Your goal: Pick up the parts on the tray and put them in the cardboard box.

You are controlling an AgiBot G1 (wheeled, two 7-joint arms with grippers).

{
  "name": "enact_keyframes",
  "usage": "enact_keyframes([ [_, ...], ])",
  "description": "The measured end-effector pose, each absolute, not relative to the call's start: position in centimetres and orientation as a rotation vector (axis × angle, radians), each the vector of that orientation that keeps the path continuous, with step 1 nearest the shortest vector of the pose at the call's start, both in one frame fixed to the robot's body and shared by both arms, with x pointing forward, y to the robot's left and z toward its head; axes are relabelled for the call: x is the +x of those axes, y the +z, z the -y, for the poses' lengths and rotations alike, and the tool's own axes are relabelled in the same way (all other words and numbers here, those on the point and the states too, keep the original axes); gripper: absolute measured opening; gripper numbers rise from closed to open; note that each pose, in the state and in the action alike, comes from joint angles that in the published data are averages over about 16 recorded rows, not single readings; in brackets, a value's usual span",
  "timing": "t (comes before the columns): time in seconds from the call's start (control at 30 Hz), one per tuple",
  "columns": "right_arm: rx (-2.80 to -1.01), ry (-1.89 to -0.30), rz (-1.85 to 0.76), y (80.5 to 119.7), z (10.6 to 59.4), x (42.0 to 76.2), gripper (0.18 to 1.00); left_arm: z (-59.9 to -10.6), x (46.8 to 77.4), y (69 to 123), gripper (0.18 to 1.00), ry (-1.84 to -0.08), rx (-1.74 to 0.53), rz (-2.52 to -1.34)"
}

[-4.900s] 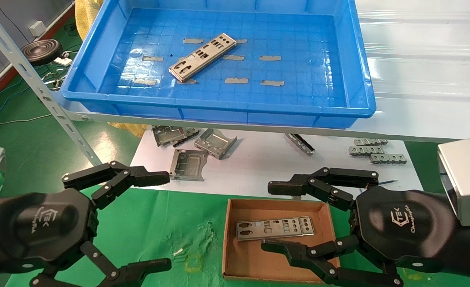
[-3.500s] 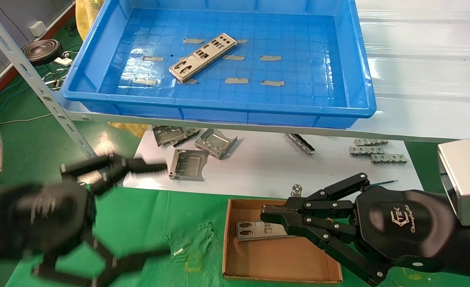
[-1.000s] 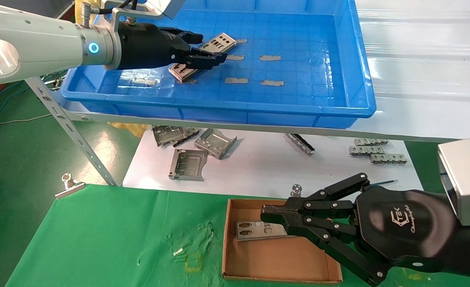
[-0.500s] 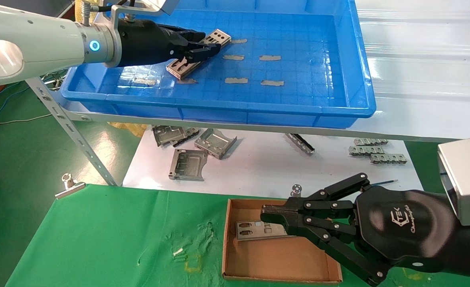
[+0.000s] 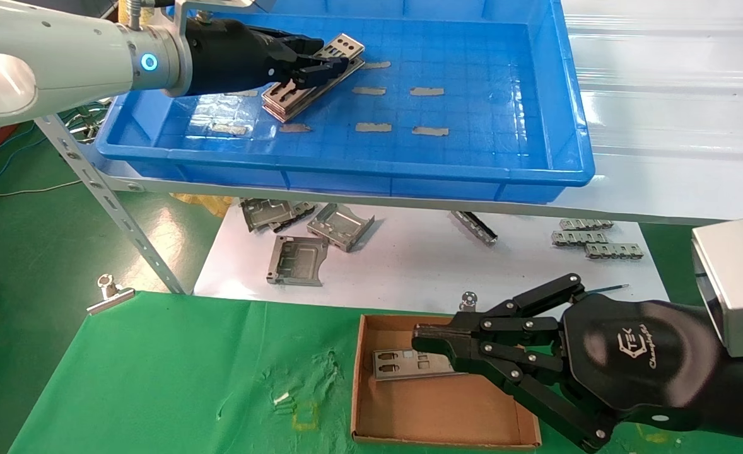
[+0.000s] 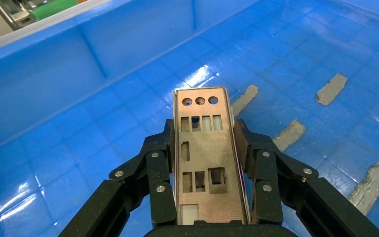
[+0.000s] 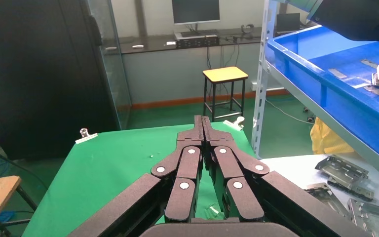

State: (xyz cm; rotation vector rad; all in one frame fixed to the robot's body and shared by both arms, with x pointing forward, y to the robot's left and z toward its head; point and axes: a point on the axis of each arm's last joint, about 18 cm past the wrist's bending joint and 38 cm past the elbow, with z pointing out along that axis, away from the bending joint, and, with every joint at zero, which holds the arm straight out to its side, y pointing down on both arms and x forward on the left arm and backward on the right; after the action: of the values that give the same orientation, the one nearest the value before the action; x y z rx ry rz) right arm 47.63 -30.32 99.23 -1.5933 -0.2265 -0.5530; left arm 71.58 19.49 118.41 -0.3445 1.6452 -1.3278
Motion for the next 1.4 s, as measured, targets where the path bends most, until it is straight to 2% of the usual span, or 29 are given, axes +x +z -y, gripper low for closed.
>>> enact_keyframes([
  [0.43, -1.593, -0.553, 0.226, 99.23, 30.32, 47.63, 0.192, -19.23, 71.75, 117.97, 0.469, -1.326, -0.347, -1.654],
  [1.03, -1.593, -0.553, 0.226, 99.23, 30.32, 47.63, 0.192, -19.09, 71.77, 117.77, 0.604, -1.333, -0.351, -1.66],
  [1.23, -1.593, -0.553, 0.226, 99.23, 30.32, 47.63, 0.192, -19.13, 71.8, 117.67, 0.607, -1.337, -0.355, -1.662],
  [1.4, -1.593, -0.553, 0.226, 99.23, 30.32, 47.63, 0.192, -19.24, 71.87, 117.57, 0.564, -1.337, -0.361, -1.661],
])
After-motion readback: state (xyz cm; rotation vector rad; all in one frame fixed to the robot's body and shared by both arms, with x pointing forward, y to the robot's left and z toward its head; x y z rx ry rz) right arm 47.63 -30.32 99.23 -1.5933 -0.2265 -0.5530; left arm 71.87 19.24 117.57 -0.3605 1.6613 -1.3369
